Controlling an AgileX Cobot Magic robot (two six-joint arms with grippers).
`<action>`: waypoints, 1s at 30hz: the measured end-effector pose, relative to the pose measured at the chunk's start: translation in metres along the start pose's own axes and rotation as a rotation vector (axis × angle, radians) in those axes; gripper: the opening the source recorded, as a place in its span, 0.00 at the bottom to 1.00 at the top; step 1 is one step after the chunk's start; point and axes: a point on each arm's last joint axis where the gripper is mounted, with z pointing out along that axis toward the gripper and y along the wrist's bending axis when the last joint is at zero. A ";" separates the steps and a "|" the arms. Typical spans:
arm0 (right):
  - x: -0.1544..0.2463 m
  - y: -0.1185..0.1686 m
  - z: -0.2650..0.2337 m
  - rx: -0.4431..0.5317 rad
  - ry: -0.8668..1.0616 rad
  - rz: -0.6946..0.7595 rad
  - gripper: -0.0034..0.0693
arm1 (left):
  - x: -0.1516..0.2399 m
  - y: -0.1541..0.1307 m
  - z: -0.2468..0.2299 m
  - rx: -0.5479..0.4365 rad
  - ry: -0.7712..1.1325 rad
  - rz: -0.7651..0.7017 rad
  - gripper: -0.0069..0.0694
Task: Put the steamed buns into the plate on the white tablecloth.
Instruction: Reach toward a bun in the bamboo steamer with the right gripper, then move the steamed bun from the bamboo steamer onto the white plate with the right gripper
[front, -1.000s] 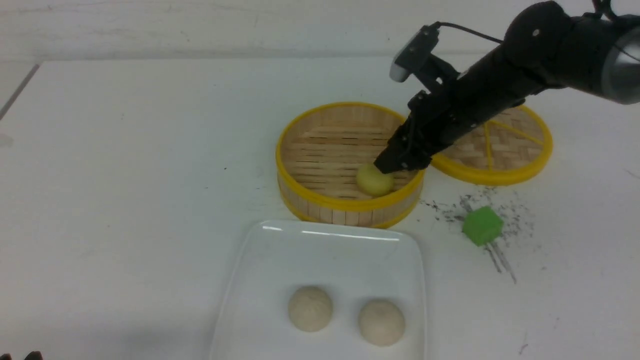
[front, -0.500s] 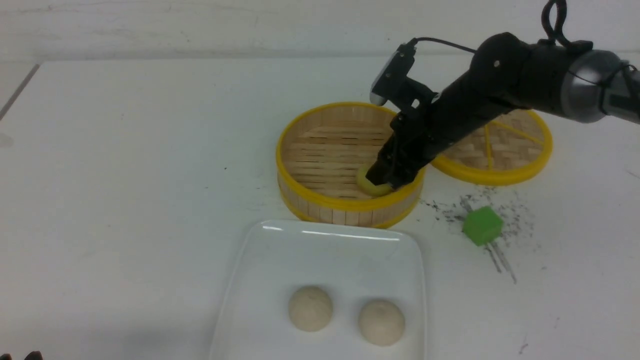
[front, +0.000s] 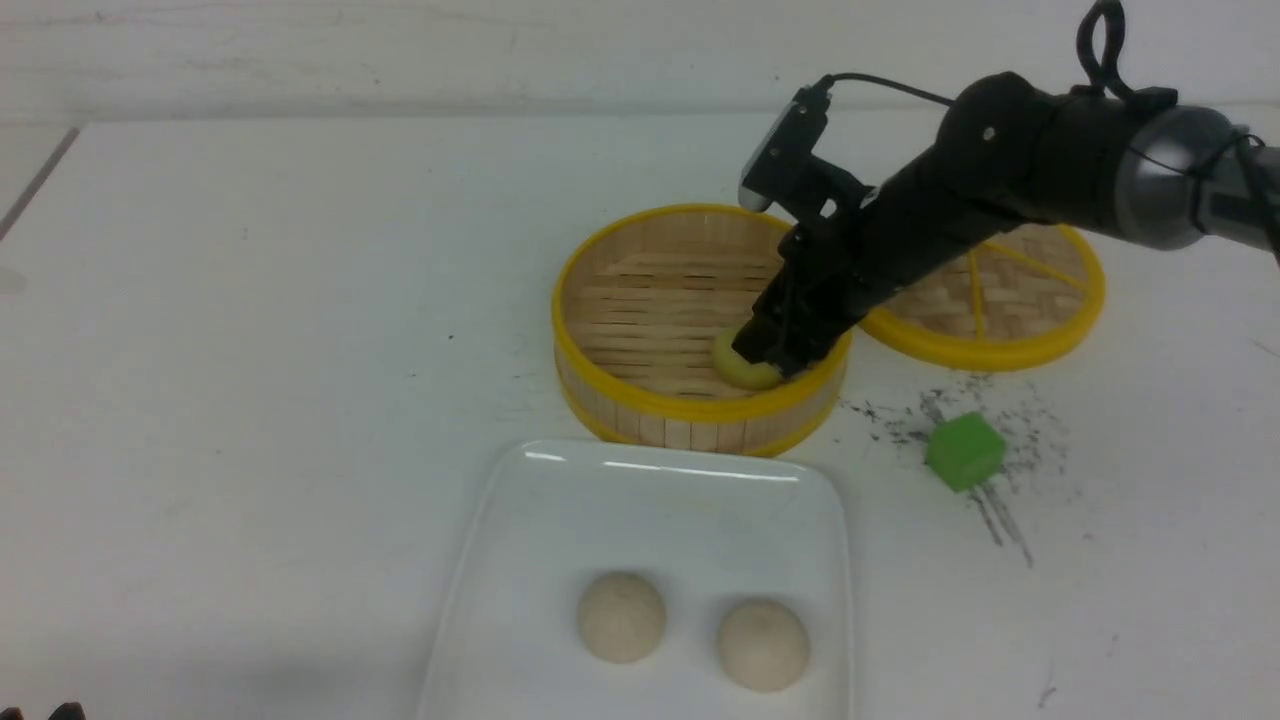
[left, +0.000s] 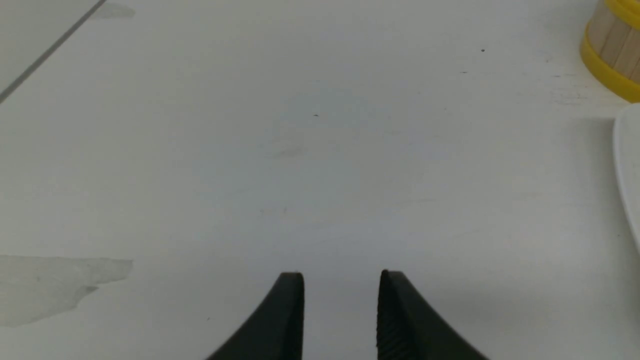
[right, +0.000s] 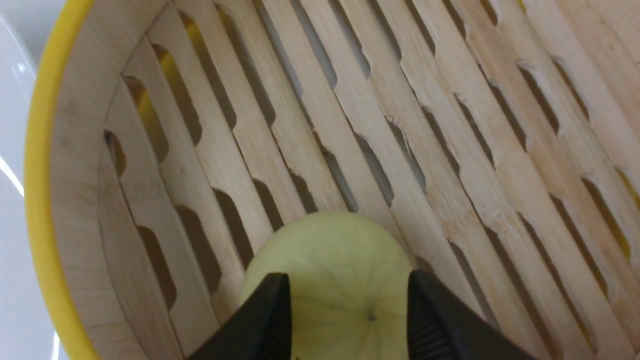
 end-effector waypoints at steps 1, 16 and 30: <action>0.000 0.000 0.001 -0.004 0.000 0.004 0.49 | 0.000 0.000 0.000 0.000 0.000 0.000 0.41; 0.002 0.002 0.010 -0.076 0.032 0.005 0.06 | 0.000 0.000 0.000 0.000 0.000 0.000 0.41; -0.036 0.001 -0.042 -0.071 0.009 -0.038 0.06 | 0.000 0.000 0.000 0.000 0.000 0.000 0.41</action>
